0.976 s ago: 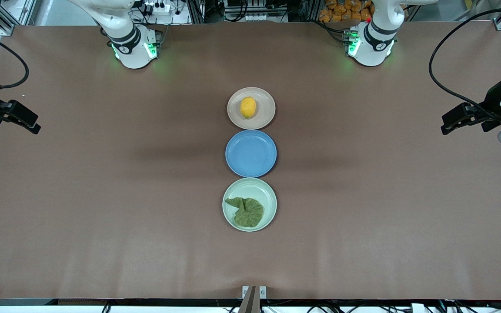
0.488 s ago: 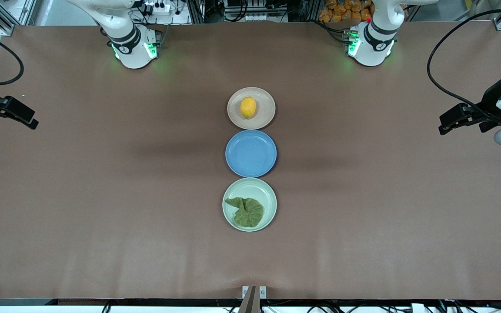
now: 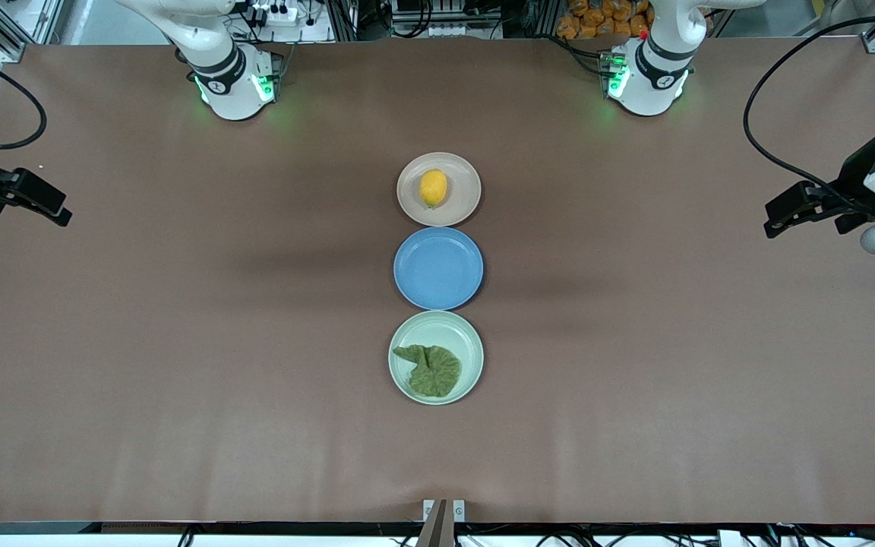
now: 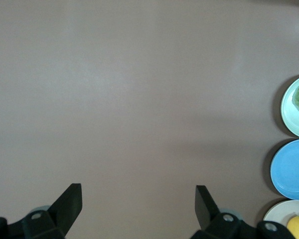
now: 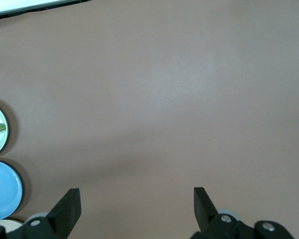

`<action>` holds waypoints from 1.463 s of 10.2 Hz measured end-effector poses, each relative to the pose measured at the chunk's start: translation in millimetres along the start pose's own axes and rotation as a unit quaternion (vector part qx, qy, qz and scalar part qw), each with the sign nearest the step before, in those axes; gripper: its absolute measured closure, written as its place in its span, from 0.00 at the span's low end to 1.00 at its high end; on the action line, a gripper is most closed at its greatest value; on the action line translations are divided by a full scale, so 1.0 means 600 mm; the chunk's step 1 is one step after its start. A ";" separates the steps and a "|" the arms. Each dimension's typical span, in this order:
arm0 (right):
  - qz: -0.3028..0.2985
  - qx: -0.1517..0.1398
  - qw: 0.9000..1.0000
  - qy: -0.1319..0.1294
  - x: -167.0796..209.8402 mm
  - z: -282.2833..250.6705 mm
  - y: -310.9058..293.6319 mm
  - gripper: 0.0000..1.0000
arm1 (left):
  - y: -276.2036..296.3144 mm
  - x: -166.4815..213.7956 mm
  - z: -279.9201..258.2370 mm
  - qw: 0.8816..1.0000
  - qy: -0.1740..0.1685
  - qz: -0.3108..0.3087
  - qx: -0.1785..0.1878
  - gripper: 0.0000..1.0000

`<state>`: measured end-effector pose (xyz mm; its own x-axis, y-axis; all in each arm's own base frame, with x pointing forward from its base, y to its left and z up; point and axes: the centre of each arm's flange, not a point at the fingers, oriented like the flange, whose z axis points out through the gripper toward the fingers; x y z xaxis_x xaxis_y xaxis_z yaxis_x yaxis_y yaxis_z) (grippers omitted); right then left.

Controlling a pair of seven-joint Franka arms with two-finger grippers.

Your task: Place lemon and lettuce in plates

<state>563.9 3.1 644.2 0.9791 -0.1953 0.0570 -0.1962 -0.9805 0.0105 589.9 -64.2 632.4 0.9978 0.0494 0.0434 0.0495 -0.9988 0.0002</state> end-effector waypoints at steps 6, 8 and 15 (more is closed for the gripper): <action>-0.037 0.002 0.999 0.002 0.006 -0.002 -0.001 0.00 | 0.000 0.000 0.000 1.000 0.000 0.000 0.000 0.00; -0.039 0.002 0.999 0.002 0.006 -0.002 -0.002 0.00 | -0.001 0.000 0.000 1.000 0.000 0.000 0.000 0.00; -0.041 0.002 0.999 0.003 0.006 -0.001 -0.004 0.00 | -0.003 0.000 0.000 1.000 0.000 -0.001 0.000 0.00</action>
